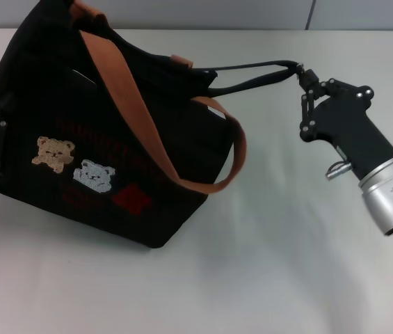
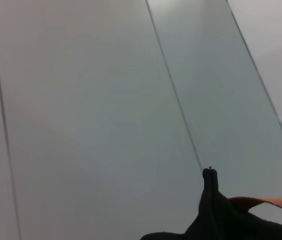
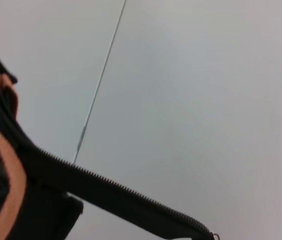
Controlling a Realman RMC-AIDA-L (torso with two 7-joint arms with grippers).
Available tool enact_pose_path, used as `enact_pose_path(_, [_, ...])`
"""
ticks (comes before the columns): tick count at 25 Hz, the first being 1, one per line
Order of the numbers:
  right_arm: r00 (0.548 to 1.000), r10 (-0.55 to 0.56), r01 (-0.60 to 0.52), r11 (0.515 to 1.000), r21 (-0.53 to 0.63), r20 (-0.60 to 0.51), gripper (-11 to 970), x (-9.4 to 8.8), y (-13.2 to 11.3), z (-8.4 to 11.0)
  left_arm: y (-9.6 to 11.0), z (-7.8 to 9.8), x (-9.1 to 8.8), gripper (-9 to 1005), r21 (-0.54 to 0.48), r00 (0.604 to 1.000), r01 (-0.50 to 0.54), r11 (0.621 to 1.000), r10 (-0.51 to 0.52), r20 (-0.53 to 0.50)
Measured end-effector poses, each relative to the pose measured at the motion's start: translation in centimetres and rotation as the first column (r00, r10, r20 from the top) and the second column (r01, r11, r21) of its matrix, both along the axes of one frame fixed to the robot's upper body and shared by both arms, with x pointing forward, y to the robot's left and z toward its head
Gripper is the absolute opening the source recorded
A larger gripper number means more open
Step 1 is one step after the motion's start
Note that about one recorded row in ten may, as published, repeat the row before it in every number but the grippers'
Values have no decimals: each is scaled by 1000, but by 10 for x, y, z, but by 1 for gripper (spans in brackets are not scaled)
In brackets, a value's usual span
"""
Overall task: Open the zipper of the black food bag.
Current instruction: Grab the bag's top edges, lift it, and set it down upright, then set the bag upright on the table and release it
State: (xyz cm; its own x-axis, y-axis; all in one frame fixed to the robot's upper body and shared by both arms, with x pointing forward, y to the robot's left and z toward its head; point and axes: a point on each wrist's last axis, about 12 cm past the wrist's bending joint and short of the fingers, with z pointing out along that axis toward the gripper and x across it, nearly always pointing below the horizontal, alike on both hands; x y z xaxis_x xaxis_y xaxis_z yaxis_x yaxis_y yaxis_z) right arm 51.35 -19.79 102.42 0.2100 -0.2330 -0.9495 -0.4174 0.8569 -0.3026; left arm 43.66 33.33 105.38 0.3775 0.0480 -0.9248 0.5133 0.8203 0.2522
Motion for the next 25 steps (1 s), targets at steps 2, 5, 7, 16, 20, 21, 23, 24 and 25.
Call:
enact_pose_path(2, [999, -44, 44, 996, 80, 7, 100, 2, -5, 5, -3, -6, -1, 97, -29, 999, -50, 998, 50, -16])
enact_pose_path(5, [996, -89, 87, 985, 148, 9, 105, 3, -11, 9, -6, -11, -1, 99, -49, 994, -108, 993, 107, -28])
enact_pose_path(7, [990, -142, 137, 952, 274, 1, 108, 1, -22, 13, -10, -16, -1, 100, -55, 987, -156, 986, 154, -42])
enact_pose_path(16, [988, -133, 153, 869, 471, -76, 286, 0, -50, 12, -28, -30, 14, 106, -170, 967, -175, 970, 136, -217])
enact_pose_path(20, [988, -117, 152, 848, 508, -100, 471, 0, -55, 11, -29, -31, 22, 109, -237, 953, -169, 957, 98, -286])
enact_pose_path(21, [988, -109, 148, 843, 517, -105, 517, 0, -57, 11, -28, -31, 22, 110, -243, 952, -166, 956, 91, -292])
enact_pose_path(23, [990, -89, 136, 833, 536, -113, 607, -2, -63, 11, -26, -29, 22, 111, -259, 952, -162, 952, 82, -293])
enact_pose_path(24, [991, -69, 123, 824, 553, -118, 651, -3, -66, 11, -16, -27, 17, 112, -297, 950, -166, 940, 72, -303])
enact_pose_path(25, [991, -46, 109, 815, 569, -124, 696, -4, -70, 11, -12, -26, 16, 149, -307, 950, -168, 937, 71, -304])
